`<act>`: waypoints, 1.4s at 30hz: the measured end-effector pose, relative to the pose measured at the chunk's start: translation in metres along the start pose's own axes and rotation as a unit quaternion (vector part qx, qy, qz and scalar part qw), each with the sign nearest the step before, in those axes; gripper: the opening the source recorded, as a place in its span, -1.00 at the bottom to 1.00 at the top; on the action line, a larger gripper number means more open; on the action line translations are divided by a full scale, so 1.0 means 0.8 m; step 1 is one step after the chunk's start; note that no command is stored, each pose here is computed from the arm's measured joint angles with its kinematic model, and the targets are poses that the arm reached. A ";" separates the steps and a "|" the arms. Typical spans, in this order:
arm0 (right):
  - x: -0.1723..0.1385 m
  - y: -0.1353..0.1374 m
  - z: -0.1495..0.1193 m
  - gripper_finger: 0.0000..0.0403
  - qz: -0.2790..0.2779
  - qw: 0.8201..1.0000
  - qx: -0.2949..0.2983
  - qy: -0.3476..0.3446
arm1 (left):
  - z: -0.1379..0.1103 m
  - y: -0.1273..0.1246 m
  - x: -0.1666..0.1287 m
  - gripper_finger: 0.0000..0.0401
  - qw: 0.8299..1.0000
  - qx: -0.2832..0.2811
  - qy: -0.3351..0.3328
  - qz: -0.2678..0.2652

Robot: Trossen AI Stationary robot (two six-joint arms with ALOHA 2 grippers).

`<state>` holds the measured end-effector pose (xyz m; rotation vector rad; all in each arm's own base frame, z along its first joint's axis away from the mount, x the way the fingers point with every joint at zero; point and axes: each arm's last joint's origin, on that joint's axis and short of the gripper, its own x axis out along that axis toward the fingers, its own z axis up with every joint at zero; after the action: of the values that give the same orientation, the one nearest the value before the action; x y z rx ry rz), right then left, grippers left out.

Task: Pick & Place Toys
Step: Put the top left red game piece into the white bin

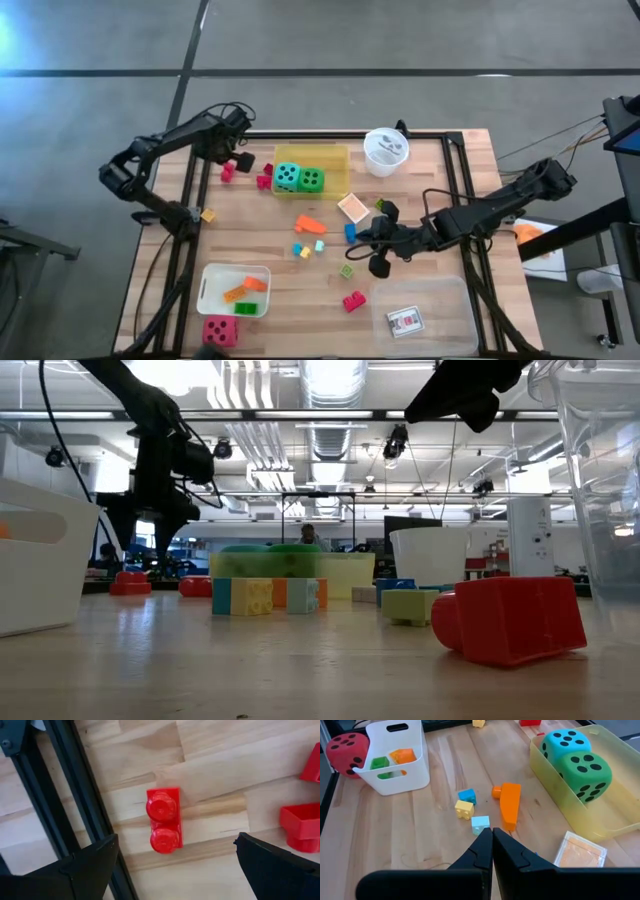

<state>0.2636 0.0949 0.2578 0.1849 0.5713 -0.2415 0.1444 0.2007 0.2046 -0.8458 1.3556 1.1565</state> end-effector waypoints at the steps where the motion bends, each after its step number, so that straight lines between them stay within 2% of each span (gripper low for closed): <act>1: 0.000 0.000 0.000 -0.96 0.000 1.000 0.000 0.001 | 0.000 0.001 0.002 0.92 1.000 -0.002 0.000 0.000; 6: 0.000 0.000 -0.001 -0.96 0.000 1.000 -0.001 0.005 | -0.006 0.002 0.019 0.92 0.999 -0.011 0.014 -0.034; 20: 0.000 0.000 -0.001 -0.96 0.000 1.000 0.012 0.004 | -0.011 0.006 0.033 0.91 0.999 -0.046 0.017 -0.021; 29: 0.000 0.000 -0.001 -0.96 0.001 1.000 0.012 0.004 | -0.017 0.006 0.037 0.67 0.998 -0.044 0.039 -0.028; 33: 0.000 0.000 -0.001 -0.96 0.001 1.000 0.012 0.004 | -0.018 0.006 0.036 0.57 0.998 -0.027 0.047 -0.038; 42: 0.000 0.000 -0.001 -0.96 0.002 1.000 0.012 0.004 | -0.018 0.005 0.039 0.52 0.998 -0.027 0.053 -0.036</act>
<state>0.2632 0.0951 0.2573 0.2104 0.5764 -0.2446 0.1323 0.1924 0.1735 -0.9982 1.3729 1.1087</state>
